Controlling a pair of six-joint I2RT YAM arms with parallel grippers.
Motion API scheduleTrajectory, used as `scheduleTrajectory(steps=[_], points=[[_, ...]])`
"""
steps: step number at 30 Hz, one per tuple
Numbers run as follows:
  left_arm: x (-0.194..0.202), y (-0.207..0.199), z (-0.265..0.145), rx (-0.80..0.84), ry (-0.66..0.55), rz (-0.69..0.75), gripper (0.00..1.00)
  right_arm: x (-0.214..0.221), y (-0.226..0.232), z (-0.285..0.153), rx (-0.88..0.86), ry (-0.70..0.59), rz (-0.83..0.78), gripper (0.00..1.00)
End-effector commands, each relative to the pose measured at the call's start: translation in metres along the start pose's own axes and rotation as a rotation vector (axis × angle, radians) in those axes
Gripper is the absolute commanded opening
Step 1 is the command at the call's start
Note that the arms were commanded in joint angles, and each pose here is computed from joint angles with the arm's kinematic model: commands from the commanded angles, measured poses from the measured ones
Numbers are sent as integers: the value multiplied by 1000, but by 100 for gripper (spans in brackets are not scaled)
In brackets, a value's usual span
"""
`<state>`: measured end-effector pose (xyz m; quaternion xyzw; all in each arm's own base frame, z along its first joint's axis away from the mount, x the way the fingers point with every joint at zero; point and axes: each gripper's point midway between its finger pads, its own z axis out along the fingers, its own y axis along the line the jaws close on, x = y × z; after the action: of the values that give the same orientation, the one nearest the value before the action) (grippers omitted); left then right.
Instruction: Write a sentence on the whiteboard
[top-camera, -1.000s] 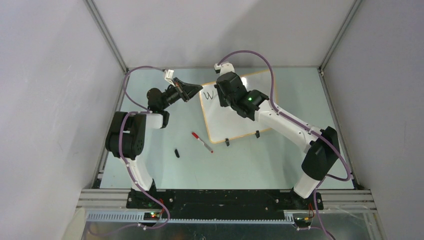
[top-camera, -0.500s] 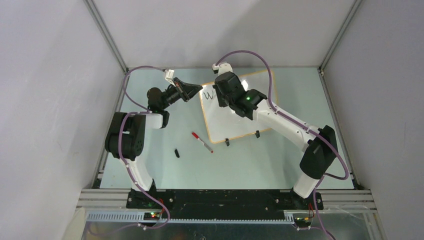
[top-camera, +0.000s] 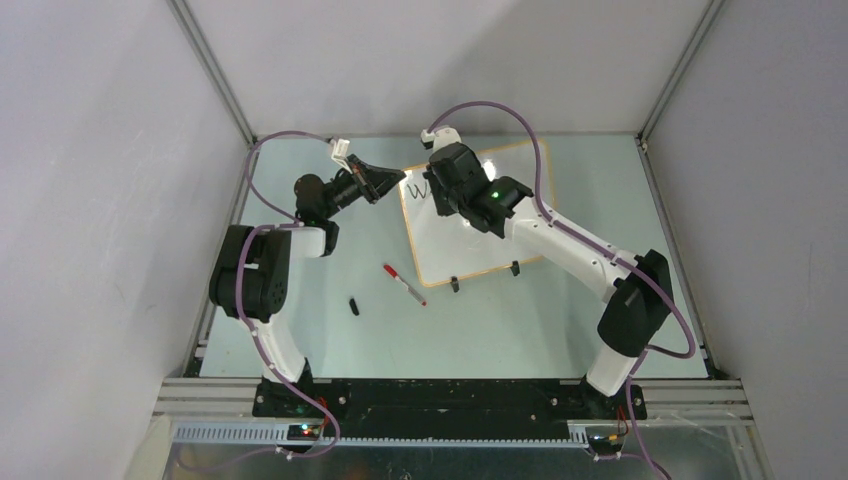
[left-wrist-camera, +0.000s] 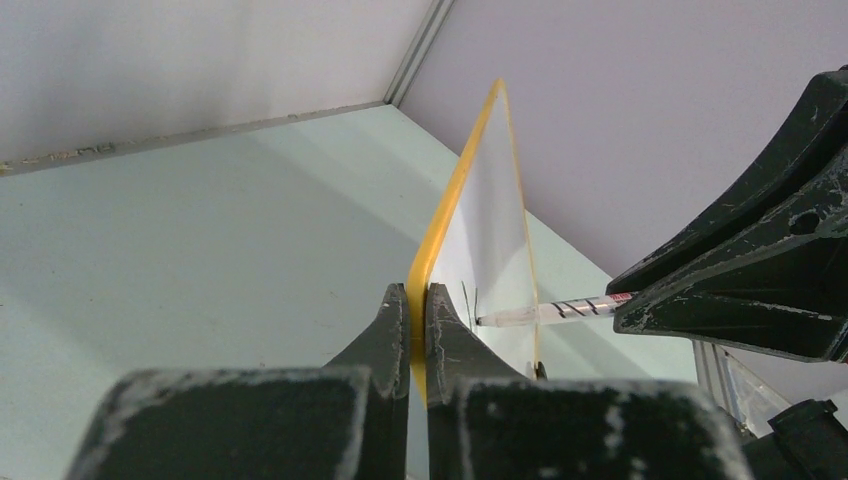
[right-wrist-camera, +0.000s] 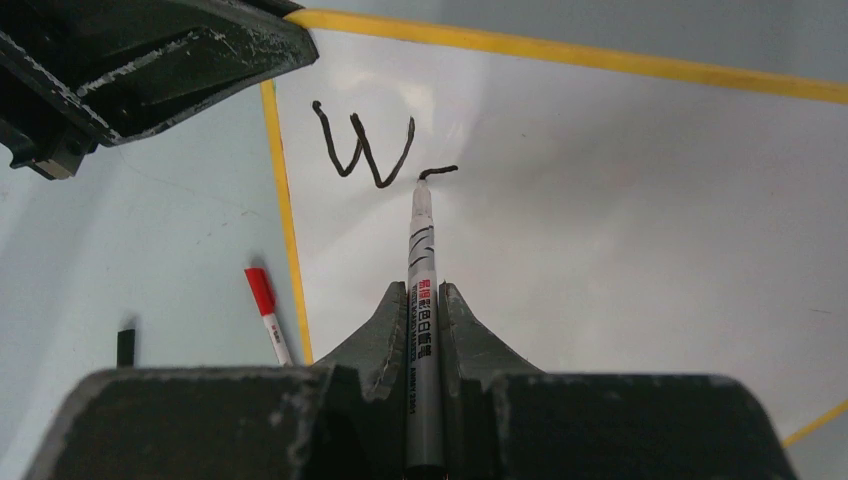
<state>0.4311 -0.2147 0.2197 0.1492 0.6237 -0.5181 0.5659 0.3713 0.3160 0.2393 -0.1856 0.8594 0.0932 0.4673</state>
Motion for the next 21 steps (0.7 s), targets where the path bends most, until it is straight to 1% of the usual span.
scheduleTrajectory(steps=[1, 8, 21], points=[[17, -13, 7, 40, 68, 37, 0, -12, -1, -4, -12, -9, -4, 0], [17, -14, 7, 40, 67, 40, 0, -9, -6, -5, 4, 11, -4, 0], [16, -14, 6, 39, 66, 44, 0, -12, -19, 4, 60, -5, 24, 0]])
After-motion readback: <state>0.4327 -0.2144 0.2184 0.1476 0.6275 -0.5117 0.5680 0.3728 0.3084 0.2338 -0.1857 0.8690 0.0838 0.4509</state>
